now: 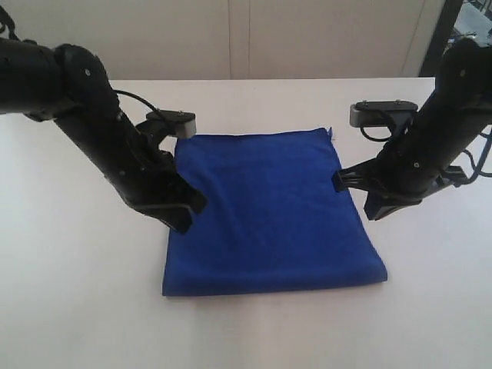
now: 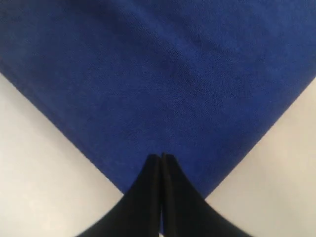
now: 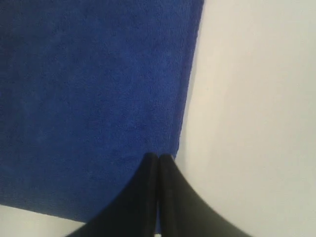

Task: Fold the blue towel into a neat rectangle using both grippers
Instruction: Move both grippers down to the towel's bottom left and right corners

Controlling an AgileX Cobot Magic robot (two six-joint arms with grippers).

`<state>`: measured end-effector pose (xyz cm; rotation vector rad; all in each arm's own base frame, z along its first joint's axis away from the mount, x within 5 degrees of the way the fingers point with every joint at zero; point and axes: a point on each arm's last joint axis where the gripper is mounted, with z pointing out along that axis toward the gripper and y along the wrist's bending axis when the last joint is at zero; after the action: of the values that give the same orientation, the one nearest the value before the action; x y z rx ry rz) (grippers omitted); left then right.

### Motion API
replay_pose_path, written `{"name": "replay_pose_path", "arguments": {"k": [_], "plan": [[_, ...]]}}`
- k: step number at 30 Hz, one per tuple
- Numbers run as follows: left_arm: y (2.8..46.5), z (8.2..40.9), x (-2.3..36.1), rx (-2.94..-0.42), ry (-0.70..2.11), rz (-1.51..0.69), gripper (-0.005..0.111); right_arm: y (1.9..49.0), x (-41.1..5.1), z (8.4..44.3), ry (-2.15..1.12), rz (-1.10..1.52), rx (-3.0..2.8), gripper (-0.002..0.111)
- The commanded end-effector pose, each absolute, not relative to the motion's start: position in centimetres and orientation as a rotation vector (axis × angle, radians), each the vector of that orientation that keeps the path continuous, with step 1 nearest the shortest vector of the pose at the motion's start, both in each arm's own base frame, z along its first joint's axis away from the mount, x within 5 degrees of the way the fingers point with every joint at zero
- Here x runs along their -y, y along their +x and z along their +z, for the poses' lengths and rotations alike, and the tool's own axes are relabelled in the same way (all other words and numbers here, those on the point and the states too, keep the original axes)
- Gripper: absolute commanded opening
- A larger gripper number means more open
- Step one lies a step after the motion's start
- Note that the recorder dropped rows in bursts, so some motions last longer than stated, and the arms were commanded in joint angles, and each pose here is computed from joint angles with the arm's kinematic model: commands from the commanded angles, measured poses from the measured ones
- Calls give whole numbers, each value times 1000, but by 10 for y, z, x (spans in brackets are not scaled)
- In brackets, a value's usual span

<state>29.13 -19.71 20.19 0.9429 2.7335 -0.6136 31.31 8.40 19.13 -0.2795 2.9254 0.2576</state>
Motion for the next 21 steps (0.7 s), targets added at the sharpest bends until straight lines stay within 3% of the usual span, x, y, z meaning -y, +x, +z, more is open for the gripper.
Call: {"name": "replay_pose_path", "arguments": {"k": [1, 21], "plan": [[282, 185, 202, -2752, 877, -630, 0, 307, -83, 184, -285, 253, -2910, 0], [263, 147, 186, -2818, 802, -552, 0, 306, -87, 182, -249, 291, -2899, 0]]}}
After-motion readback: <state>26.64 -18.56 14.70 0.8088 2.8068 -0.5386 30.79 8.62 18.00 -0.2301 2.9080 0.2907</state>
